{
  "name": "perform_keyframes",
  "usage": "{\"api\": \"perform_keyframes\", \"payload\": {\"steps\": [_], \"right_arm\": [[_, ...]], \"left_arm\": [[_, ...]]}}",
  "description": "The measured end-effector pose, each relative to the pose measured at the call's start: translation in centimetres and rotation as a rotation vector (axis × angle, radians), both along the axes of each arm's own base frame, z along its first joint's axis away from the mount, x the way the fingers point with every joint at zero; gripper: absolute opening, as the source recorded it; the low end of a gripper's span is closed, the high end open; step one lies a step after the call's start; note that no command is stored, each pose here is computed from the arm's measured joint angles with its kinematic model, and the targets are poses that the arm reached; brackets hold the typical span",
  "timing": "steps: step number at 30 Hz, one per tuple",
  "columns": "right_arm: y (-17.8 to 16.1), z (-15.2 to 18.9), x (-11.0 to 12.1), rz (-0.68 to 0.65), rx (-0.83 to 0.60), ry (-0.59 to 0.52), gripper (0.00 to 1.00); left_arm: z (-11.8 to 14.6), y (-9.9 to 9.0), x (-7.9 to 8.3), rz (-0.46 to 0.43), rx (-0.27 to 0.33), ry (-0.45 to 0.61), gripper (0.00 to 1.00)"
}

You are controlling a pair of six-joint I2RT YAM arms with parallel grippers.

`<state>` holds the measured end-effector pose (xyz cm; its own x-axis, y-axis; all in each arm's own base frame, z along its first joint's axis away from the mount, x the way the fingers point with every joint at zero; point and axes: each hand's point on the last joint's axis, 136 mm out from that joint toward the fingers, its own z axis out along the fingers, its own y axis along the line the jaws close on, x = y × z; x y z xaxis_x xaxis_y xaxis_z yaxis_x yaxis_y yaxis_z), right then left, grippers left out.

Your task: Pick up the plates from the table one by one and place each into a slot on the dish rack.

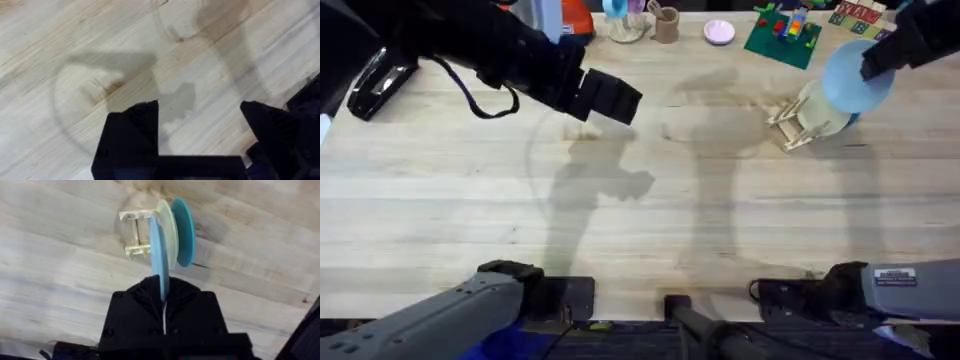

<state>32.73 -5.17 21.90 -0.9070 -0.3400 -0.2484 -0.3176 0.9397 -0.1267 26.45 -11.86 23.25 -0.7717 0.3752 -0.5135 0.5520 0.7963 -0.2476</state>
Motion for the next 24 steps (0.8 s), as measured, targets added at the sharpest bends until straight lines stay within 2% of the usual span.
{"api": "perform_keyframes", "payload": {"steps": [24], "right_arm": [[0.3,-2.8,1.1,0.005,-0.012,0.085,0.03]], "left_arm": [[0.0,0.0,0.0,0.0,0.0,0.0,0.995]]}}
